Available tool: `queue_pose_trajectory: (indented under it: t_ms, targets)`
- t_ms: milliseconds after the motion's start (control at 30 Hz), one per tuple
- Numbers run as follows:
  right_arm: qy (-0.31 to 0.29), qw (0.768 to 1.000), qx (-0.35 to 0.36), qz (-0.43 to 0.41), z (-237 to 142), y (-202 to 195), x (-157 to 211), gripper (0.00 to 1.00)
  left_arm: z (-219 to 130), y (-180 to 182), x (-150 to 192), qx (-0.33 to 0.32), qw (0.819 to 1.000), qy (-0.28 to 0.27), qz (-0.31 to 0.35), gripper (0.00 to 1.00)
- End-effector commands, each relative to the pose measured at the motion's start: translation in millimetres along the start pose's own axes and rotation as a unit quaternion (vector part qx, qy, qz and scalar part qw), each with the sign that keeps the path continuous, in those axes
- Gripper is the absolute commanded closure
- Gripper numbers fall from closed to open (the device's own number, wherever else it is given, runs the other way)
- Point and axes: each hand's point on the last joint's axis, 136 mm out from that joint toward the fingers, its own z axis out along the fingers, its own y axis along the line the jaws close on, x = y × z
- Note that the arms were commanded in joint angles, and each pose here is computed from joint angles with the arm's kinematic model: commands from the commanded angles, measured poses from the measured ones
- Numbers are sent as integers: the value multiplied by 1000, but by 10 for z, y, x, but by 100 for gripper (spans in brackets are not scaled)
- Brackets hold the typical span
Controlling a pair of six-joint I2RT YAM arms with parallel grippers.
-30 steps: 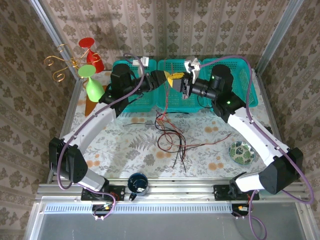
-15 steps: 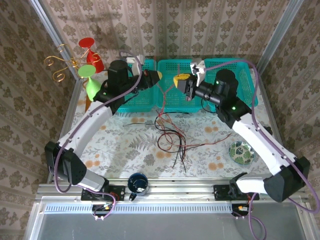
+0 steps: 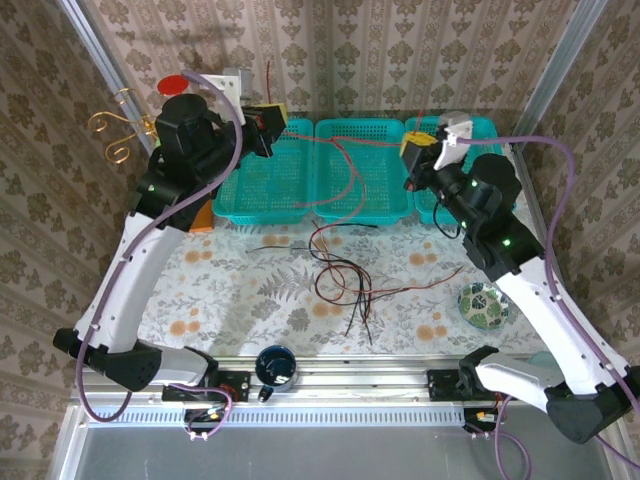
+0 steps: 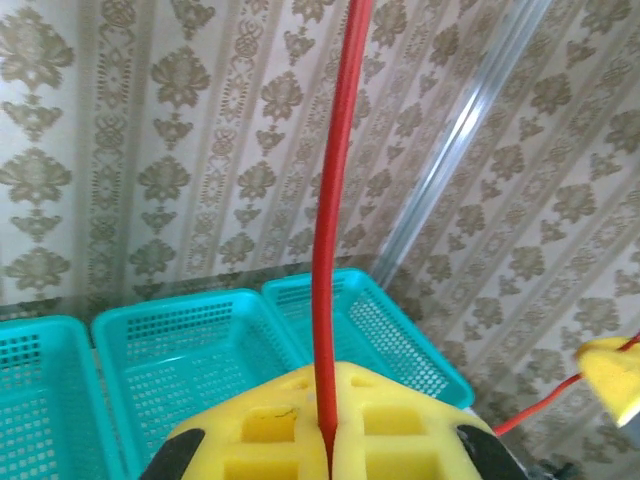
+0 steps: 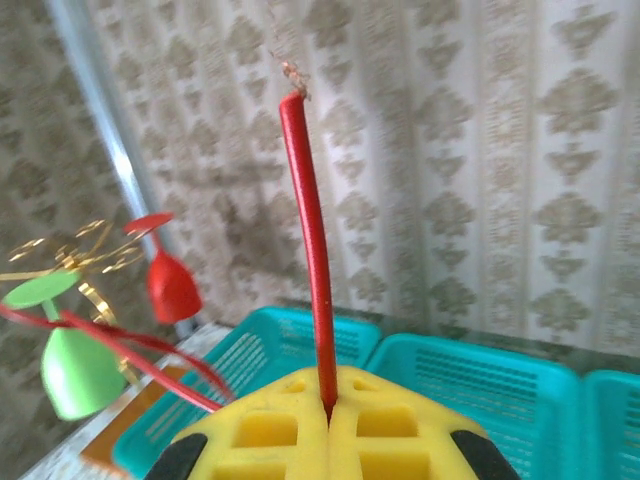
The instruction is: Untangle the cables
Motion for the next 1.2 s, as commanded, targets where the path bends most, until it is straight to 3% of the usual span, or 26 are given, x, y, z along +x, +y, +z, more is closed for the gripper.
queue_pose_trajectory:
  t_ms: [0, 333, 800, 1033, 1167]
  targets:
    - [-49, 989, 136, 12, -228, -497, -323, 100, -155, 223, -99, -57, 998, -4, 36, 100]
    - [-78, 970, 232, 5, -477, -947, -552, 100, -516, 641, -211, -139, 988, -47, 35, 100]
    - [-73, 957, 281, -4, -557, -1279, -650, 100, -800, 1283, 101, -205, 978, -1, -25, 100]
    - [-89, 914, 395, -15, -770, -1711, -706, 100, -1025, 1570, 338, -250, 967, 14, -54, 100]
    - [-83, 931, 356, -4, -679, -1715, -631, 100, -1005, 1521, 514, -223, 972, 17, -74, 100]
